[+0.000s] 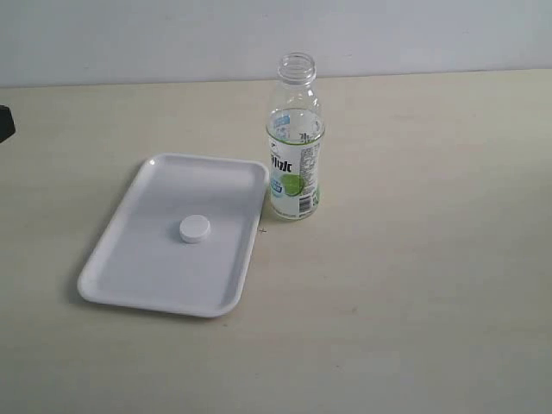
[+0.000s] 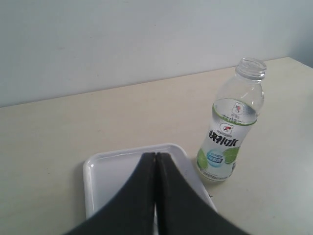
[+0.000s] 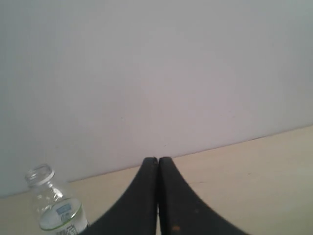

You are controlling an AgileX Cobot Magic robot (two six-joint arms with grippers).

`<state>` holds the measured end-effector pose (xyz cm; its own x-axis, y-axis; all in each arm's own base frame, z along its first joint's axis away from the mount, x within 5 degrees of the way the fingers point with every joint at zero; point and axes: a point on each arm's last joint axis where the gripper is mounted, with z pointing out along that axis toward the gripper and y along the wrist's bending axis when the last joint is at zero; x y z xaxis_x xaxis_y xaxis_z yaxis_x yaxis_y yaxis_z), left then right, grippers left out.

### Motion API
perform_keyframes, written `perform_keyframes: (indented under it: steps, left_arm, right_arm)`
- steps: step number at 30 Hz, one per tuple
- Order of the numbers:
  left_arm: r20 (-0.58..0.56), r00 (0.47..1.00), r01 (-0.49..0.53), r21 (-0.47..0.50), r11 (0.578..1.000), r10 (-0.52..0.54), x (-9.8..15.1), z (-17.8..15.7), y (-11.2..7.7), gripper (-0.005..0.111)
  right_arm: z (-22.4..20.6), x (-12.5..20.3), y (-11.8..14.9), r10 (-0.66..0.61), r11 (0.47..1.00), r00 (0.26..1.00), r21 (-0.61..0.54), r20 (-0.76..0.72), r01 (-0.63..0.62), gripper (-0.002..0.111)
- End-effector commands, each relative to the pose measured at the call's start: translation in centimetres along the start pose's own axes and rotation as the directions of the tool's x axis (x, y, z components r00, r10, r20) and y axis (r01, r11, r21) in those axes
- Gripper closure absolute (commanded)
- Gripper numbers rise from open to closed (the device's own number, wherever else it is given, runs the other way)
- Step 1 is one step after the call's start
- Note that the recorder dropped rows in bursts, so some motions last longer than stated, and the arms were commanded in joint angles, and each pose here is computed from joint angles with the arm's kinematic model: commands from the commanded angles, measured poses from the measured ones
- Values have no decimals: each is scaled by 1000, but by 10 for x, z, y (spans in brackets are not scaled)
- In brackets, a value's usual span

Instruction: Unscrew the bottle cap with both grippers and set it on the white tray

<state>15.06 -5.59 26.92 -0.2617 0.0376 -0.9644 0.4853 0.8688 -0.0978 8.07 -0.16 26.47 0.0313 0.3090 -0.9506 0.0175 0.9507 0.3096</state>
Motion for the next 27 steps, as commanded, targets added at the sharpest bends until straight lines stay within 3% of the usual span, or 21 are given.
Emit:
perform_keyframes:
  steps: [1, 7, 18, 22, 27]
  left_arm:
    - [1, 1000, 12, 5, 1000, -12, 1, 0, 0, 107]
    - [1, 1000, 10, 5, 1000, -10, 1, 0, 0, 107]
    - [1, 1000, 10, 5, 1000, -10, 1, 0, 0, 107]
    - [1, 1000, 9, 4, 1000, -9, 1, 0, 0, 107]
    - [1, 1000, 9, 4, 1000, -9, 1, 0, 0, 107]
  right_arm:
    - [-8, 20, -2, -70, 997, 997, -46, -10, 70, 108]
    - [-11, 39, -12, -60, 998, 998, 7, -36, 60, 108]
    - [-11, 39, -10, -22, 1000, 999, -10, -35, 22, 108]
    - [-17, 40, -11, -61, 998, 998, -11, 13, 61, 108]
    - [-27, 45, -23, -83, 992, 996, 97, 38, 79, 108]
